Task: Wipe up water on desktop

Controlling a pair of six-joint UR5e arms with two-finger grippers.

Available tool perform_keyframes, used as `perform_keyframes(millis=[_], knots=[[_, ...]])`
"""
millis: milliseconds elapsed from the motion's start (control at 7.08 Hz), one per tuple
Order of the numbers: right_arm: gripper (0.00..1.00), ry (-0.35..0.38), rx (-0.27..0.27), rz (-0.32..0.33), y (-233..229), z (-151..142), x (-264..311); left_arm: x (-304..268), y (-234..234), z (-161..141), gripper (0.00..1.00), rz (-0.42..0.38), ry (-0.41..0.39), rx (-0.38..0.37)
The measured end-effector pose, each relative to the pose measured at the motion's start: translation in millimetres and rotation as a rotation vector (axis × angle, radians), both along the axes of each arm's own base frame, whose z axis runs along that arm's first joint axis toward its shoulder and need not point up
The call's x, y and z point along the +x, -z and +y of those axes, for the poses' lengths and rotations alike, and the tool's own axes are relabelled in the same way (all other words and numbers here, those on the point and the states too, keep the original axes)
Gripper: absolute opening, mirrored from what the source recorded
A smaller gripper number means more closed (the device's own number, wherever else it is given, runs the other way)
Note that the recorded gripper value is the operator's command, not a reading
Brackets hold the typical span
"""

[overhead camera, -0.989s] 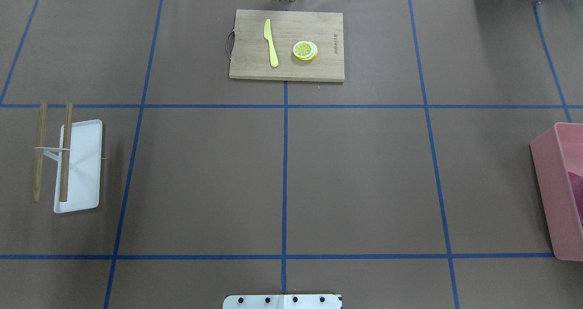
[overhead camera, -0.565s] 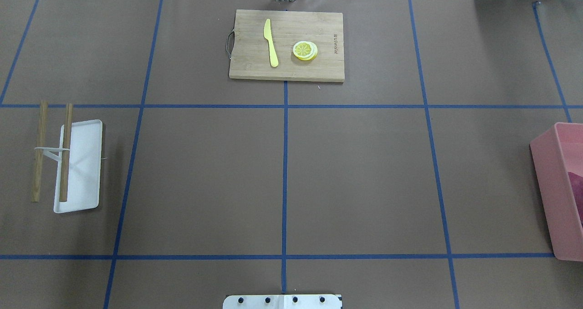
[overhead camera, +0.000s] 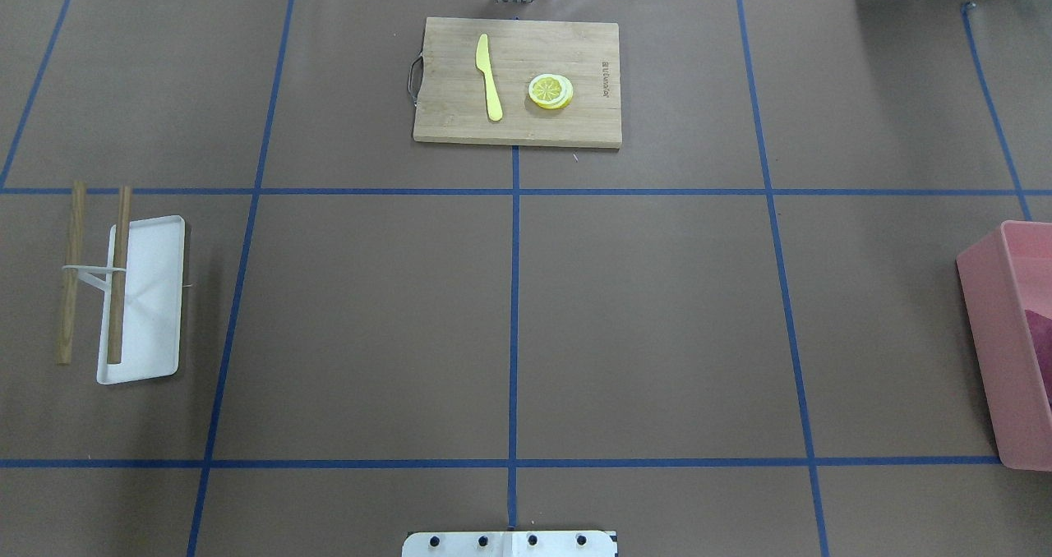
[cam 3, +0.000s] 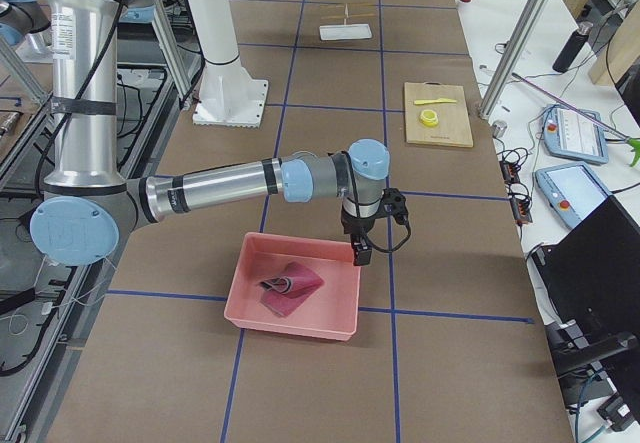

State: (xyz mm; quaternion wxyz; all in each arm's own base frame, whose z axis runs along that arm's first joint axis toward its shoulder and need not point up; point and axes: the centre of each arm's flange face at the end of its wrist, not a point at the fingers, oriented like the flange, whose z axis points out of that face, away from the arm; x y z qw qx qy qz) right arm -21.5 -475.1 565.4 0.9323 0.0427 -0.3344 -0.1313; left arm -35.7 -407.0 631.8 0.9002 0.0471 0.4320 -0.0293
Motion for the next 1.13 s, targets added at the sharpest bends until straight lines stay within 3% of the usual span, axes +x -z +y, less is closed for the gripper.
perform_keyframes(millis=[424, 706, 1130], knots=[[1.00, 0.004, 0.009, 0.002, 3.0, -1.4, 0.2, -8.7, -16.6, 3.7, 0.98, -0.119, -0.058, 0.001], [1.00, 0.005, 0.007, 0.005, 2.0, -1.5, 0.2, -11.1, -23.1, 5.0, 0.98, -0.137, -0.095, -0.030], [1.00, 0.003, -0.012, -0.005, -1.9, 0.2, -0.5, -11.0, -8.2, 3.1, 0.98, -0.133, -0.100, 0.001]])
